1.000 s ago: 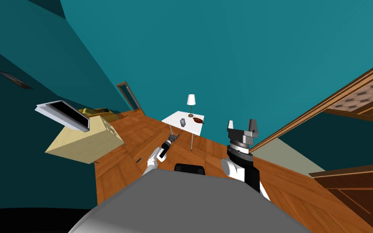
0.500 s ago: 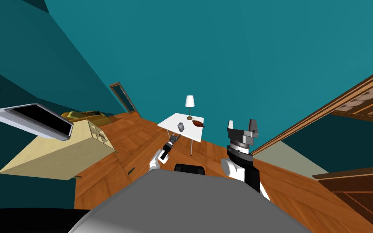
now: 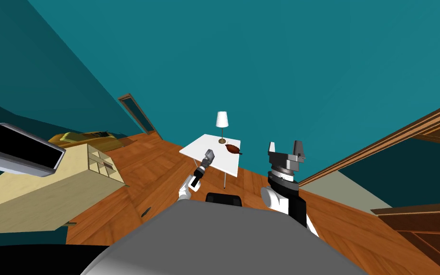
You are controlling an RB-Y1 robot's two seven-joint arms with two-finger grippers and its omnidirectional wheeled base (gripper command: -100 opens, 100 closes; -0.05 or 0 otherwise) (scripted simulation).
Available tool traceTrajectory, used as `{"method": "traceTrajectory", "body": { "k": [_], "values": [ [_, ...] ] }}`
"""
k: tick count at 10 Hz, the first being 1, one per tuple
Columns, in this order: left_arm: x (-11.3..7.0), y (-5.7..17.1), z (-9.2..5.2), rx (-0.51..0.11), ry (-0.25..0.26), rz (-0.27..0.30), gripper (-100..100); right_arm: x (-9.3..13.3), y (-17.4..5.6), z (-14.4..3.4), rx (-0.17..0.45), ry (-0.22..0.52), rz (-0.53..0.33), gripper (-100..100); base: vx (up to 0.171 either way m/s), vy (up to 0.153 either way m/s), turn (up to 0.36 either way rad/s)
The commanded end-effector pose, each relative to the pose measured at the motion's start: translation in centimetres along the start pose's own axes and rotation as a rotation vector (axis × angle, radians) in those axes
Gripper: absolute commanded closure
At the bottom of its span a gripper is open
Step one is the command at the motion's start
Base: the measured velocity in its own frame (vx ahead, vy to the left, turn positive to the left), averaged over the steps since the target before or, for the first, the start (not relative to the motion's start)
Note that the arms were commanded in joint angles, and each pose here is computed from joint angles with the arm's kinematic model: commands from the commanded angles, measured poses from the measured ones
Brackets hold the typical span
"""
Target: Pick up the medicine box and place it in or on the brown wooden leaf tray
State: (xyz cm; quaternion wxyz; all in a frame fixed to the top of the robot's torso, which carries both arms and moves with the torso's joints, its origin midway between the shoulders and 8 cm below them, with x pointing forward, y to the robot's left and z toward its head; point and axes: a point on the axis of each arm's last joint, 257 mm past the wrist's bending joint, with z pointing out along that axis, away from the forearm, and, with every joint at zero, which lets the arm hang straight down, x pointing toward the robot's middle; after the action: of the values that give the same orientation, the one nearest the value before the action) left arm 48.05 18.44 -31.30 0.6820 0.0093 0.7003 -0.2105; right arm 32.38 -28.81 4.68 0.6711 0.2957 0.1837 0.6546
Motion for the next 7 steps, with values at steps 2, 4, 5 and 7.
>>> {"method": "traceTrajectory", "body": {
  "k": [2, 4, 5, 7],
  "values": [
    [-0.72, 0.03, 0.47, 0.001, -0.009, 0.006, -100, 0.0, 0.0, 0.0, 0.0, 0.0, 0.0, 0, 0.031, -0.022, -0.032],
    [-0.81, 0.06, 0.54, 0.0, -0.009, 0.006, 100, 0.0, 0.0, 0.0, 0.0, 0.0, 0.0, 0, 0.0, 0.0, 0.0],
    [-0.85, 0.05, 0.55, 0.002, -0.009, 0.009, 100, 0.0, 0.0, 0.0, 0.0, 0.0, 0.0, 0, 0.0, 0.0, 0.0],
    [-0.83, 0.02, 0.55, 0.002, -0.009, 0.009, 100, 0.0, 0.0, 0.0, 0.0, 0.0, 0.0, 0, 0.0, 0.0, 0.0]
  ]
}}
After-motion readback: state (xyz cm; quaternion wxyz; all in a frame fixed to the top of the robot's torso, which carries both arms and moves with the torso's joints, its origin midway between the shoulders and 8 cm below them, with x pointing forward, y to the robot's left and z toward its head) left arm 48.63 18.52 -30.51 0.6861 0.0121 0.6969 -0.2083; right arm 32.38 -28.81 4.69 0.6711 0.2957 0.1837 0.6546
